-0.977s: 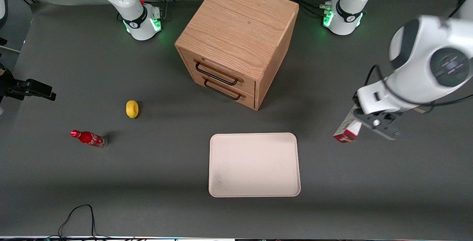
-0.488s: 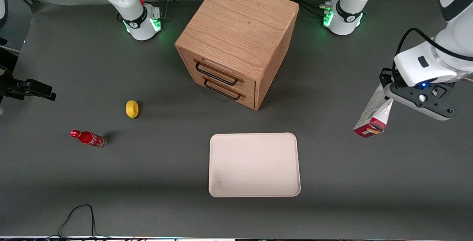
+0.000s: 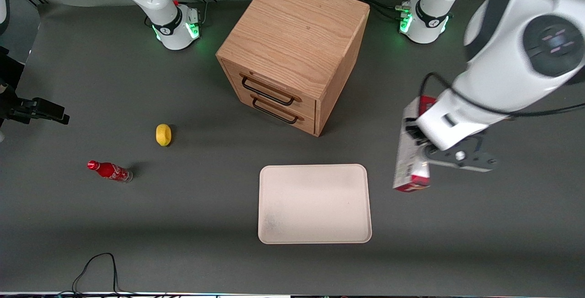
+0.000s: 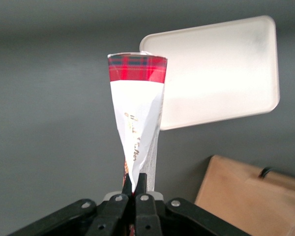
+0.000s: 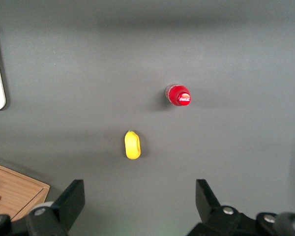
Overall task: Place red cookie box on tray
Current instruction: 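Lift the cookie box upright with the left gripper, then carry the box over the white tray and lower it onto it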
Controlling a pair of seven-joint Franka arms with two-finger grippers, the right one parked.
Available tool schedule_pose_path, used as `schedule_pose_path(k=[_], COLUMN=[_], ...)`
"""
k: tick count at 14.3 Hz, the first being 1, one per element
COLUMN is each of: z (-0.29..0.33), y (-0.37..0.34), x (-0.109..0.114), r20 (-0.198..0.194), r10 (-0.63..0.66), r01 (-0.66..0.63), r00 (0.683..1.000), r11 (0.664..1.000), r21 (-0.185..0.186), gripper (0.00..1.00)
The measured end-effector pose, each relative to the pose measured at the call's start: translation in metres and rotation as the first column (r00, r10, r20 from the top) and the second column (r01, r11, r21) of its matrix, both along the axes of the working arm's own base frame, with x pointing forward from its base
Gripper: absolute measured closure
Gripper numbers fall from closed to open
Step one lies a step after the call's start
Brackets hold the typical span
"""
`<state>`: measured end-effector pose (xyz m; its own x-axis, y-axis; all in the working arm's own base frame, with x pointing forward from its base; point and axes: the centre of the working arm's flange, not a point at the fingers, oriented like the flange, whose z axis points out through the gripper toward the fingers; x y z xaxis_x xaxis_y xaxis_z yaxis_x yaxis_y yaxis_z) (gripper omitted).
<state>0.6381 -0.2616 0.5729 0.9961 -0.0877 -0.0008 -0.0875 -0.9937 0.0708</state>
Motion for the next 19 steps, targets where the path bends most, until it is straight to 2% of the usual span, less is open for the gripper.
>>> schedule_pose_path(k=[4,6,8,13,16,19], z=[-0.023,-0.039,-0.071,-0.192,-0.248,-0.284], y=[-0.054,-0.061,-0.06,-0.066,-0.068,-0.07], x=[0.005,0.008,0.02,0.058,0.067,0.07], r20=[0.004,-0.017,-0.033,-0.01,0.015,0.04], r10=[0.164,0.206,0.222,0.207,0.183,0.168], r01=[-0.164,-0.207,-0.222,-0.206,-0.184,-0.171], r00=[0.986,0.978,0.975,0.978,0.983,0.985], r11=[0.986,0.978,0.975,0.978,0.981,0.983], r21=[-0.034,-0.022,0.003,0.042,0.067,0.071], gripper=[0.98,0.98,0.98,0.98,0.98,0.98])
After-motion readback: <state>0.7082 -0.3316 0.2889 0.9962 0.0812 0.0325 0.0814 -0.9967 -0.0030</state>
